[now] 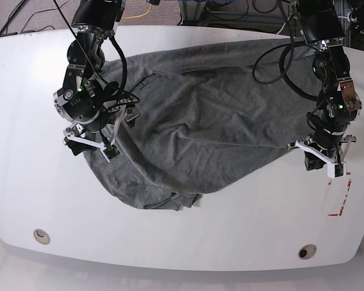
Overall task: Layout the t-shirt on the table in an organized manner, then fold the t-shirt properly
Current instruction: 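Grasp the shirt fabric with the left gripper, then pull the grasped fabric with the left gripper away from the right gripper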
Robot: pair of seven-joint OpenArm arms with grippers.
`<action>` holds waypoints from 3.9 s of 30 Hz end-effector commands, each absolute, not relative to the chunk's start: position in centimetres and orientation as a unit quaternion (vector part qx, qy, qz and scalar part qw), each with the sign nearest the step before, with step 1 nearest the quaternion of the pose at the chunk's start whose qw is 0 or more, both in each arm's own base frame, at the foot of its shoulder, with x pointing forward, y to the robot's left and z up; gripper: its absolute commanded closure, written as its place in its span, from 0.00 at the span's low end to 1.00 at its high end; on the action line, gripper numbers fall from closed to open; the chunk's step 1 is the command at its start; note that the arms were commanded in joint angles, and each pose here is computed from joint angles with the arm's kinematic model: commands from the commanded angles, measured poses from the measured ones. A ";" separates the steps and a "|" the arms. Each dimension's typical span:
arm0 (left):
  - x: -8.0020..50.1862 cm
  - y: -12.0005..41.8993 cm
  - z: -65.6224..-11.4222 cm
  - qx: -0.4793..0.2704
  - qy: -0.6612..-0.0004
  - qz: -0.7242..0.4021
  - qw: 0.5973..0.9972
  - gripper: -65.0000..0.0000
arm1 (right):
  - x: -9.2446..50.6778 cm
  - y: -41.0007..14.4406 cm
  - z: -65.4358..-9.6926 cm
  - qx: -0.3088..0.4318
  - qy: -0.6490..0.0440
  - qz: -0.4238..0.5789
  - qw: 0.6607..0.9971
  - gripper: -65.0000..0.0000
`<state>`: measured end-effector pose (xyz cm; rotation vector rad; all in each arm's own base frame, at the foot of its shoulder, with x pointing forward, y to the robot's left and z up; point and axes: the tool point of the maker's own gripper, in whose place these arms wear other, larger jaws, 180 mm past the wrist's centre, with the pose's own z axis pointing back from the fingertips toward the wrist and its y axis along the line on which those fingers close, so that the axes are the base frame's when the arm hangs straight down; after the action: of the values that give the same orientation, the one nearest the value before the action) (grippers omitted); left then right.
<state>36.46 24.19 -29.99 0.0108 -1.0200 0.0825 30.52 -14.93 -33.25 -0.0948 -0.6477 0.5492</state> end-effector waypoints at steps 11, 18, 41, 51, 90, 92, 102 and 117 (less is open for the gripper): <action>35.0 24.6 -28.9 0.013 -0.491 0.048 0.870 0.80 | 31.8 -14.6 -31.6 -0.048 -0.344 0.266 0.899 0.03; 34.7 27.9 -30.4 0.024 -0.475 0.097 0.874 0.34 | 31.8 -14.6 -31.6 -0.048 -0.344 0.266 0.899 0.03; 36.7 29.4 -38.1 -0.006 -0.395 0.145 0.907 0.16 | 31.8 -14.2 -31.6 -0.042 -0.346 0.264 0.899 0.03; 36.1 27.4 -39.6 -0.010 -0.374 0.114 0.920 0.46 | 31.9 -14.2 -31.6 -0.042 -0.346 0.264 0.899 0.03; 33.9 20.4 -30.2 -0.008 -0.489 -0.024 0.872 1.00 | 31.9 -14.2 -31.6 -0.042 -0.346 0.264 0.899 0.03; 32.9 20.3 -31.3 -0.009 -0.474 -0.025 0.880 1.00 | 31.9 -14.2 -31.6 -0.042 -0.346 0.264 0.899 0.03; 29.3 20.6 -34.7 -0.006 -0.425 -0.028 0.905 0.82 | 31.9 -14.2 -31.6 -0.042 -0.346 0.264 0.899 0.03; 29.3 20.4 -34.7 -0.005 -0.422 -0.040 0.906 0.16 | 31.9 -14.1 -31.6 -0.040 -0.347 0.265 0.899 0.03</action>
<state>28.16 19.86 -36.35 -0.0280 -0.8136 -0.0724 30.97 -14.36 -32.87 -0.0828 -0.6644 0.5443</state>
